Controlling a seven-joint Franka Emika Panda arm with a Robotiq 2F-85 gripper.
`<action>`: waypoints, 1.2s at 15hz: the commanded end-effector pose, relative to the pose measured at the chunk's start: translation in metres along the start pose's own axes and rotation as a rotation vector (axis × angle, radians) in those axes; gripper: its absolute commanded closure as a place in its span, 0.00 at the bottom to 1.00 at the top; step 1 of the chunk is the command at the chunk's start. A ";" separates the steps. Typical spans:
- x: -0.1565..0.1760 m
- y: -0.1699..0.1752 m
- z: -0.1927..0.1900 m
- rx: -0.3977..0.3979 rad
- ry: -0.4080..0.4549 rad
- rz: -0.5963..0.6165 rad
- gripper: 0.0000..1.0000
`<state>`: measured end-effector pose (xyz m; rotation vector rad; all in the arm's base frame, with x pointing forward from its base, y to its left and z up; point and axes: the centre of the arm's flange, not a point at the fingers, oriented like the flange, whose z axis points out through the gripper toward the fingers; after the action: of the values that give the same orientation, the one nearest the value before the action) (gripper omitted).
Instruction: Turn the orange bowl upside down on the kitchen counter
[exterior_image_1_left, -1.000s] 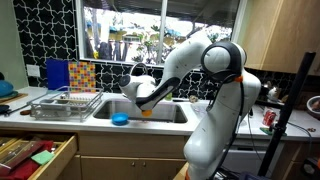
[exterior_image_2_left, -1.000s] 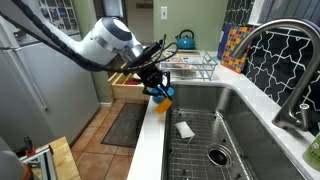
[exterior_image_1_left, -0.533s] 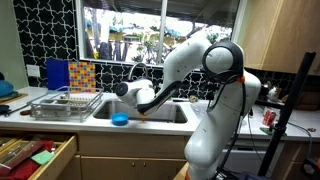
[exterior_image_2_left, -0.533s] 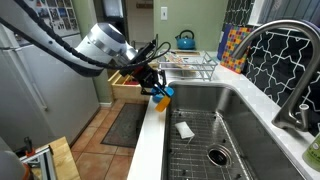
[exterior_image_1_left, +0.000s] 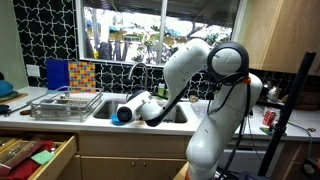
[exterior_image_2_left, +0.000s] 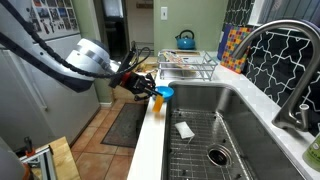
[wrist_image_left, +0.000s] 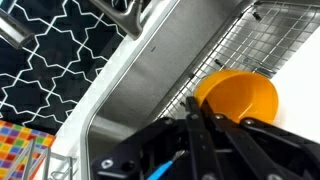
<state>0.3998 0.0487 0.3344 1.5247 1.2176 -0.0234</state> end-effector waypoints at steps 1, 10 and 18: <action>0.000 -0.028 -0.008 -0.098 -0.041 0.015 0.98; 0.007 -0.034 -0.008 -0.103 -0.081 0.044 0.96; 0.032 -0.060 -0.013 -0.298 -0.156 -0.063 0.99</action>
<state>0.3757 0.0710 0.2950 1.3025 1.1245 -0.0070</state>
